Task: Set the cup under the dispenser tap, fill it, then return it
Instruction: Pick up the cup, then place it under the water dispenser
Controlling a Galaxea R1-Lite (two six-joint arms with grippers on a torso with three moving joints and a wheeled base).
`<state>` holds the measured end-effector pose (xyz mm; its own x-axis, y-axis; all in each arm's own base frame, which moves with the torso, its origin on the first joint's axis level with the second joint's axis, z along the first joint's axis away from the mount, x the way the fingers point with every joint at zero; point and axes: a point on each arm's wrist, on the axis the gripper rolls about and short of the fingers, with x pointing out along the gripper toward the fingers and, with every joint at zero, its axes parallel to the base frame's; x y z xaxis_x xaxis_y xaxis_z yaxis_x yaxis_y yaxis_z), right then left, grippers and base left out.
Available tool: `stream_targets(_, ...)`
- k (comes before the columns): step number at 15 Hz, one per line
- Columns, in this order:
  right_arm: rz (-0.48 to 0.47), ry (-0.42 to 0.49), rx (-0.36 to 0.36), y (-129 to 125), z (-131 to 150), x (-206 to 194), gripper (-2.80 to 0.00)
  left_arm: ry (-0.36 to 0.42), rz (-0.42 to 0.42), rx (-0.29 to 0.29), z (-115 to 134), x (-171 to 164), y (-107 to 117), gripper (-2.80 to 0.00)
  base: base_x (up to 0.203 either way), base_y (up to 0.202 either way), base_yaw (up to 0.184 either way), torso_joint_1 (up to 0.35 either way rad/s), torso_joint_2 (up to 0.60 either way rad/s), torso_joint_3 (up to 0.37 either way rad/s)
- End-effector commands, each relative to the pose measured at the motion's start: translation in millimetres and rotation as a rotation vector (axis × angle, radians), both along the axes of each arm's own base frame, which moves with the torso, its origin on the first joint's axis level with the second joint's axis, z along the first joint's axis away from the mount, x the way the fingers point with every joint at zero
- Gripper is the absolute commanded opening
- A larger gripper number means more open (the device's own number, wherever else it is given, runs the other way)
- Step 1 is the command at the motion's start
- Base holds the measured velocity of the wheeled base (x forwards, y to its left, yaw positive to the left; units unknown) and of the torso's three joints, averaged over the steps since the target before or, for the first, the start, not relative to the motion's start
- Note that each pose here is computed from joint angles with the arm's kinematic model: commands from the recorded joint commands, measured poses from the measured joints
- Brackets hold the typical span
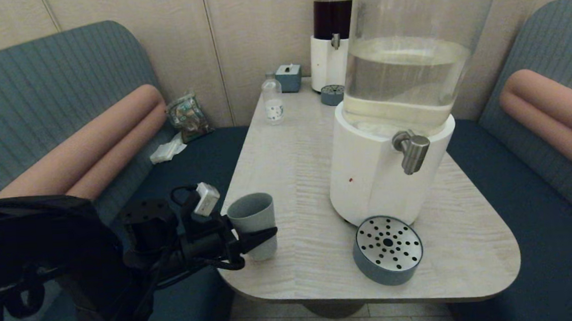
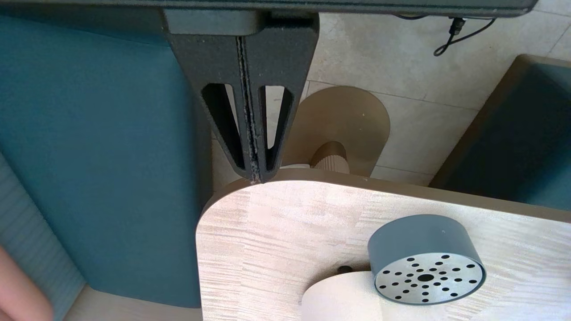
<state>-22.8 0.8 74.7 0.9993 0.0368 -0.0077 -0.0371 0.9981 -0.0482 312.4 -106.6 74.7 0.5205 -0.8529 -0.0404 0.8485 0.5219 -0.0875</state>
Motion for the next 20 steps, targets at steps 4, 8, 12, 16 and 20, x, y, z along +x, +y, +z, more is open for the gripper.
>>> stream_targets(4,0.002,0.000,-0.001,0,0,0,-2.80,-0.141,-0.071,-0.095,48,-27,-71,-2.80,0.000,0.000,0.000,0.000,0.00,0.000)
stream_targets(8,0.000,0.000,-0.001,0,0,0,-2.80,-0.192,-0.082,-0.147,52,-16,-117,-2.80,0.000,0.000,0.000,0.000,0.00,0.000)
stream_targets(12,0.002,0.000,-0.001,0,0,0,-2.80,-0.144,-0.101,-0.133,19,-3,-148,-2.80,0.000,0.000,0.000,0.000,0.00,0.000)
stream_targets(16,0.002,0.000,-0.001,0,0,0,-2.80,-0.174,-0.121,-0.162,15,5,-174,-2.80,0.000,0.000,0.000,0.000,0.00,0.000)
stream_targets(20,0.001,0.000,-0.001,0,0,0,-2.80,-0.172,-0.128,-0.168,7,8,-196,-2.80,0.000,0.000,0.000,0.000,0.00,0.000)
